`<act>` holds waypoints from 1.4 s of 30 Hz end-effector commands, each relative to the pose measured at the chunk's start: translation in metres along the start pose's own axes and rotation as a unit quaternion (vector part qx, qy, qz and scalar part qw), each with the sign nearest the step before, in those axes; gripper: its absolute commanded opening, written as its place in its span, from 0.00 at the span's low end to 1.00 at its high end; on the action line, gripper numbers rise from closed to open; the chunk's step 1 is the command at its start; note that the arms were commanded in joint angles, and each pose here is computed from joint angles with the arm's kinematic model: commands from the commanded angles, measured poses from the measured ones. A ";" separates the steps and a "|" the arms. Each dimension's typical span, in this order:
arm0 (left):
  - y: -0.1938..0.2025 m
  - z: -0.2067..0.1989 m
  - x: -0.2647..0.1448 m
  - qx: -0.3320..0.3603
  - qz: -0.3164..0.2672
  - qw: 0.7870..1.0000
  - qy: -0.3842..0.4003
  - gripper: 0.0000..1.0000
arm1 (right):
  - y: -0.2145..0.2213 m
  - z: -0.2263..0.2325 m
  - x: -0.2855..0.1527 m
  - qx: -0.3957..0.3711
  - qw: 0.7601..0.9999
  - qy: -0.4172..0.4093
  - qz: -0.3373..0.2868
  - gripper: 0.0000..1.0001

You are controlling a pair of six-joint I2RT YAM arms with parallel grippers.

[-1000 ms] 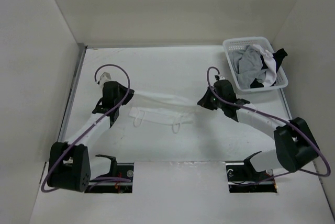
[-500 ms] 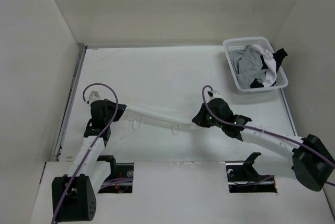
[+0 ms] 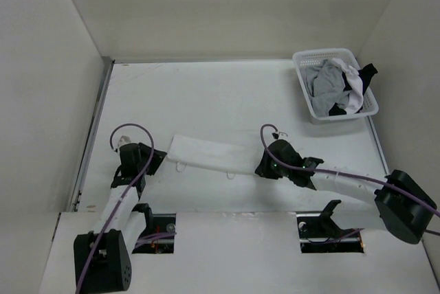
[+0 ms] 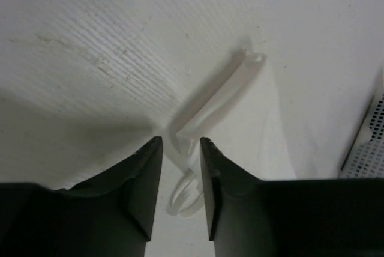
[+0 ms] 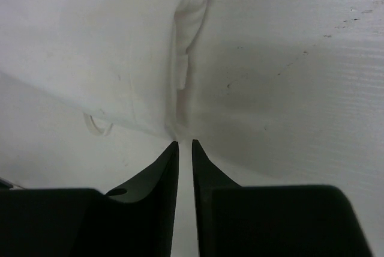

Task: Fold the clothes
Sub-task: Fold the tank top

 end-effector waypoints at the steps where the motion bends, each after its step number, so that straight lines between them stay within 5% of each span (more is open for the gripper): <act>1: -0.011 -0.011 -0.008 0.000 -0.027 0.999 0.030 0.35 | -0.005 0.003 -0.004 0.003 1.000 0.003 -0.023 0.28; 8: -0.037 -0.056 -0.044 0.038 -0.113 0.990 0.080 0.41 | -0.038 0.021 -0.016 0.023 0.996 -0.044 -0.073 0.57; 16: 0.016 -0.131 -0.035 0.134 -0.068 0.978 0.142 0.37 | -0.039 0.026 0.020 0.041 0.996 -0.069 -0.028 0.57; 23: 0.054 -0.150 -0.022 0.173 -0.033 0.972 0.156 0.35 | -0.031 0.030 0.045 0.072 0.994 -0.080 -0.002 0.52; 33: 0.051 -0.153 -0.026 0.165 -0.034 0.970 0.174 0.33 | -0.033 0.015 0.038 0.118 0.989 -0.083 -0.035 0.17; 42: 0.039 -0.164 -0.047 0.169 -0.046 0.966 0.191 0.33 | -0.044 0.033 -0.040 0.064 0.991 -0.081 -0.086 0.17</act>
Point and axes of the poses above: each gripper's point midway between its finger pads, its own x axis out along the fingers, its own z axis along the line the jaws close on, y = z × x, the point moved 4 cm from there along -x, back along the fingers, and after that the axes turned 10 degrees about x, right-handed, at the moved point
